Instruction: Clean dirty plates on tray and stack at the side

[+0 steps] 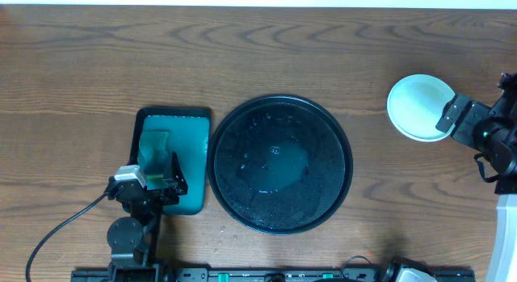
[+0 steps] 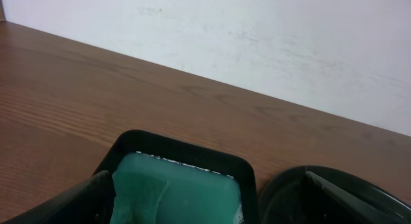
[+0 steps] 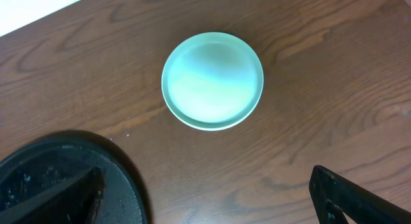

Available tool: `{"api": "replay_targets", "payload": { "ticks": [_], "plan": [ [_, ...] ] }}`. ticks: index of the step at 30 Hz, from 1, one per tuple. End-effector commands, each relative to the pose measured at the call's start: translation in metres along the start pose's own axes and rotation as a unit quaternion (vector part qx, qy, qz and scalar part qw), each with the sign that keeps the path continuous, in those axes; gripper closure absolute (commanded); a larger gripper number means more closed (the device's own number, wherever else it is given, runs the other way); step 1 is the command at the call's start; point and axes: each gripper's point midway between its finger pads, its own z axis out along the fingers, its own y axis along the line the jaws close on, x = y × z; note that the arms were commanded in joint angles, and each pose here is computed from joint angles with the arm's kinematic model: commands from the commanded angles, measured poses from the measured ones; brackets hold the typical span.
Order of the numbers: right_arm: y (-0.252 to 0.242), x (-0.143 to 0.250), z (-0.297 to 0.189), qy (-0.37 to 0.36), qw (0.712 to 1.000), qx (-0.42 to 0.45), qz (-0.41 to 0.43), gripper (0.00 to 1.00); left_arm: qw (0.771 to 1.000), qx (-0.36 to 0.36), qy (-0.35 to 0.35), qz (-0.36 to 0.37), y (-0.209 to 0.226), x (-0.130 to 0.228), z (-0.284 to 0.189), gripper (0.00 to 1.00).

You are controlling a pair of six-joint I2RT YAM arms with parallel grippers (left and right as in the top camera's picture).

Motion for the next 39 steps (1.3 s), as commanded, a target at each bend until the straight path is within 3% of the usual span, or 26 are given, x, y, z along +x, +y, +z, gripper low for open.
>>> {"api": "replay_targets", "payload": {
  "ticks": [1, 22, 29, 39],
  "plan": [
    [0.001, -0.003, -0.002, -0.005, 1.0, 0.002, -0.01, 0.01, 1.0, -0.004, 0.024, 0.01, 0.003, 0.013, 0.0, 0.08],
    [0.002, -0.002, -0.003, -0.007, 1.0, 0.0, -0.012, 0.01, 1.0, -0.004, 0.024, 0.01, 0.003, 0.013, 0.0, 0.09],
    [0.031, 0.012, -0.023, -0.026, 0.998, -0.04, -0.051, 0.01, 1.0, -0.004, 0.024, 0.01, 0.003, 0.013, 0.0, 0.09],
    [0.06, 0.039, -0.063, -0.204, 0.966, -0.139, -0.074, 0.01, 1.0, -0.004, 0.024, 0.01, 0.003, 0.013, 0.0, 0.08]
  ]
}}
